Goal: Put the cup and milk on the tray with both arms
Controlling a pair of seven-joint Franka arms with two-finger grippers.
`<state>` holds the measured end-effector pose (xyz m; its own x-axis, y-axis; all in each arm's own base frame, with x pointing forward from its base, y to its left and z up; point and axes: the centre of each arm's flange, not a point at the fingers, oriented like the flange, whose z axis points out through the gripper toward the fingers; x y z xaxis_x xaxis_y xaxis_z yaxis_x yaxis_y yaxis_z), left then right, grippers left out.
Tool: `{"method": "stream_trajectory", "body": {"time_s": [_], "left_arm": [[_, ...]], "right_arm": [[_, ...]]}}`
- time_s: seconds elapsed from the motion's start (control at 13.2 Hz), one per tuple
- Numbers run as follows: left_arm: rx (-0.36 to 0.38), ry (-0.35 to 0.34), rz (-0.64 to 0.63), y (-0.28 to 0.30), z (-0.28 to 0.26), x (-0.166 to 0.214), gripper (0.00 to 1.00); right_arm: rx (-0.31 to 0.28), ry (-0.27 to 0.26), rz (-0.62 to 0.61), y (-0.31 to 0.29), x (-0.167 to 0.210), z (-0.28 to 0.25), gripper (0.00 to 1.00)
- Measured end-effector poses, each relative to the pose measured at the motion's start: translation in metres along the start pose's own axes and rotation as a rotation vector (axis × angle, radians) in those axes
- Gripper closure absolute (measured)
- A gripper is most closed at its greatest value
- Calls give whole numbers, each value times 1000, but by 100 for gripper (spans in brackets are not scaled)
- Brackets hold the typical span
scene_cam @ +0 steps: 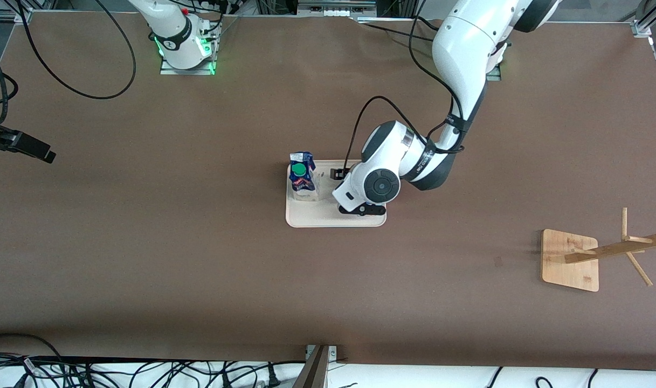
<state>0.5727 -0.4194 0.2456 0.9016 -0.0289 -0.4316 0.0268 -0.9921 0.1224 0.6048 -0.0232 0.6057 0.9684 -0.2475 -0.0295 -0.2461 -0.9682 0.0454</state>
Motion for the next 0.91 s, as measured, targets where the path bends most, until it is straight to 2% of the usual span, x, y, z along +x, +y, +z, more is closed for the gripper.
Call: {"method": "stream_trajectory", "body": {"time_s": [0.15,0.23,0.38,0.53,0.68,0.91], "left_arm": [[23,7,-14,-14,-33,-4,0],[61,34,-19,-25,-60,-8,0],[164,141,-14,-46,-124,-27,0],[229,237,-16,-61,-179,-50,0],[241,267,-12,-90,-223,-65,0],[210,317,-24,-164,-295,-84,0]], "right_arm": [[-2,-9,-2,-1,0,6,0],[-3,-12,-3,-2,0,8,0],[-4,-23,-35,-2,2,16,0],[-4,-31,-124,-2,6,23,0],[-3,-29,-160,-2,6,23,0],[-7,-23,-185,-6,4,21,0]]}}
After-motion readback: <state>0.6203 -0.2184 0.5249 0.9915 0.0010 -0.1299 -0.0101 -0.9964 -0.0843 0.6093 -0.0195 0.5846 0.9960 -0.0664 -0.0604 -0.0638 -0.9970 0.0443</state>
